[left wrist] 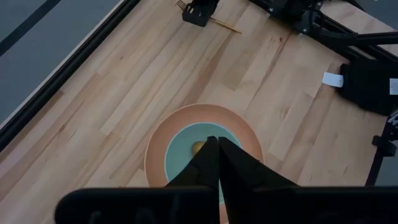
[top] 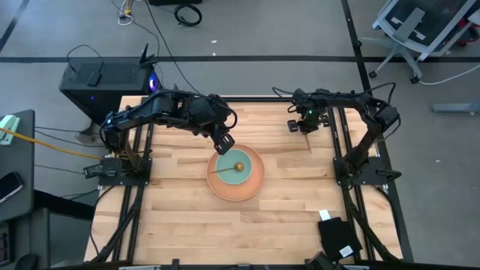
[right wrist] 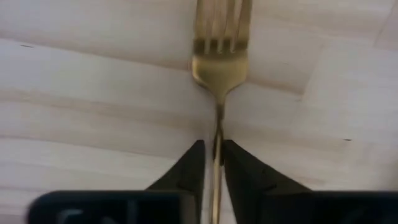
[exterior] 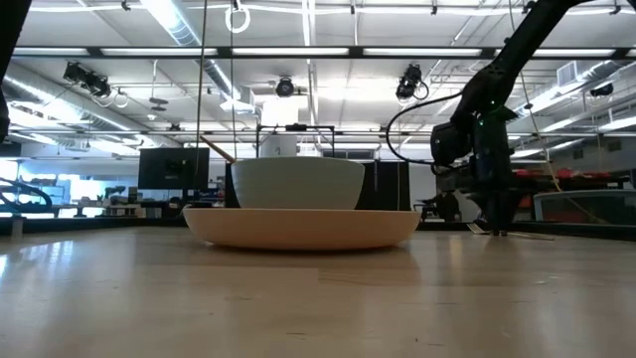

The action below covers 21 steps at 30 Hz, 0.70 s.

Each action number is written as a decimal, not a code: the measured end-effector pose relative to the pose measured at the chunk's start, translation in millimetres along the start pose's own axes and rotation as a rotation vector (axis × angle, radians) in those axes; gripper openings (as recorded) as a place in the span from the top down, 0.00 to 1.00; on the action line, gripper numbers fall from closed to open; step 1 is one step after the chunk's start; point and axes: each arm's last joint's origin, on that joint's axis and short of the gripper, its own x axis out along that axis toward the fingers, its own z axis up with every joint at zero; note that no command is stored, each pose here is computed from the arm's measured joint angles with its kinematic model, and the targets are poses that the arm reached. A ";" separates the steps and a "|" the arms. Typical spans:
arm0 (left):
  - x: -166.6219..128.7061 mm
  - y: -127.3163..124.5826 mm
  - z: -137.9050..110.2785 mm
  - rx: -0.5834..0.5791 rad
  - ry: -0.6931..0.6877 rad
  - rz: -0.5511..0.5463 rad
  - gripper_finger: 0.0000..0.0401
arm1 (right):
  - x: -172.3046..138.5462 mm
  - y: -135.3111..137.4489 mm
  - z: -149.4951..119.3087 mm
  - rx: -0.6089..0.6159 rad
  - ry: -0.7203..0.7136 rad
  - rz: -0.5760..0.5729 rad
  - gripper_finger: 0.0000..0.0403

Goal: Set table place
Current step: Put the fork to the right of the plate on the table

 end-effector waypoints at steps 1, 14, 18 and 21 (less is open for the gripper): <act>0.0 0.0 0.0 0.000 0.000 0.000 0.98 | 0.0 0.2 -0.1 0.003 0.001 0.001 0.88; 0.0 0.1 -0.2 0.001 0.002 0.001 0.97 | -23.1 7.9 -18.0 0.006 -0.053 0.044 0.98; 0.0 0.2 -0.4 0.007 0.004 0.002 0.98 | -37.6 21.3 -40.7 0.003 -0.071 0.062 0.99; -0.1 0.0 -1.2 0.012 0.009 0.004 0.96 | -46.3 35.7 -62.9 -0.003 -0.085 0.086 0.98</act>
